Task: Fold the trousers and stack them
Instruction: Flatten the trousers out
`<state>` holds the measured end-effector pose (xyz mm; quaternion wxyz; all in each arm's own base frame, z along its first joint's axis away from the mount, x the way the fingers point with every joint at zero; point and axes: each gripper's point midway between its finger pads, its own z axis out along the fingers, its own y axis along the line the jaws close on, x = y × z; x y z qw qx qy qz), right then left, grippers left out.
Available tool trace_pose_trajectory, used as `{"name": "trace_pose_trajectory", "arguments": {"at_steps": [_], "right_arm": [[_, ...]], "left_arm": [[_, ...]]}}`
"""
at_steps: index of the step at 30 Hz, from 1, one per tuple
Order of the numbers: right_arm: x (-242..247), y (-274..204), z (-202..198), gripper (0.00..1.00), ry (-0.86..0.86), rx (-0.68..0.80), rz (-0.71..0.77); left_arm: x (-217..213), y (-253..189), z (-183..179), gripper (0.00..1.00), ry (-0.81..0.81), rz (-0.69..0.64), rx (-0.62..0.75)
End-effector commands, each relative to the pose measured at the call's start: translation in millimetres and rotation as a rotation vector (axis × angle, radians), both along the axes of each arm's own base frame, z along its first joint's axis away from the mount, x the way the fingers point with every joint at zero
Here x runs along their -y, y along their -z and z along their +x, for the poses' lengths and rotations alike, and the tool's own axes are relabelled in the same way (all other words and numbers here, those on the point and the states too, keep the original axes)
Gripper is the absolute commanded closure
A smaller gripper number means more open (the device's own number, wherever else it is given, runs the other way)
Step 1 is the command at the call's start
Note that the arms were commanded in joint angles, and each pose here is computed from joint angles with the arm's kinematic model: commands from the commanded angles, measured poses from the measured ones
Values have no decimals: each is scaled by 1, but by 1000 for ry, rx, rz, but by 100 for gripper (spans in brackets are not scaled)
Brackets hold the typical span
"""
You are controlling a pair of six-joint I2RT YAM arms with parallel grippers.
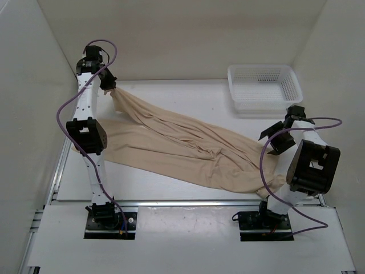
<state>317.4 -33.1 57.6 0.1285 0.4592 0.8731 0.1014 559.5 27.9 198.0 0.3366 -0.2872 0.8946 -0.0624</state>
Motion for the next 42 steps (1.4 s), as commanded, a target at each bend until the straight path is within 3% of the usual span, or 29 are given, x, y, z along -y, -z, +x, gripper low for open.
{"name": "trace_pose_trajectory", "arguments": {"at_steps": [1,8,14,16,17,20,21,28,34,35,36,37,38,39,41,42], "right_arm": [[1,-12,25,25,36,57,20],[23,6,33,30,114,3,-12],[33,36,16,33,165,-114,-89],[32,40,17,51,156,-128,-107],[30,41,18,69,146,-129,-116],[34,27,24,97,147,-89,-155],[37,18,27,100,154,-71,-173],[65,-69,32,100,212,130,-350],[59,-82,29,100,118,162,-348],[54,-74,27,100,92,144,-340],[51,-66,25,100,60,123,-329],[48,-61,22,100,33,112,-319],[45,-46,19,95,-9,80,-306],[34,-40,20,88,-57,79,-269],[27,-27,17,85,-111,47,-256],[22,-21,16,73,-156,35,-233]], "left_arm": [[-3,-27,4,90,27,-35,76],[7,-19,2,90,61,-25,53],[4,-15,5,90,59,-33,54],[4,-15,5,90,59,-33,54],[5,-16,5,90,65,-39,55],[1,-19,5,90,67,-39,64],[1,-19,5,90,67,-39,64],[-12,-50,-4,90,70,-9,118],[-34,-44,-6,90,39,-26,111],[-34,-43,-6,78,39,-26,110],[-38,-39,-3,60,36,-33,106],[-37,-37,-6,38,35,-35,95],[-36,-30,-4,4,41,-45,83],[-35,-23,-5,0,53,-50,63],[-26,-16,-3,0,77,-46,50],[-23,-12,-4,0,89,-30,34]]}}
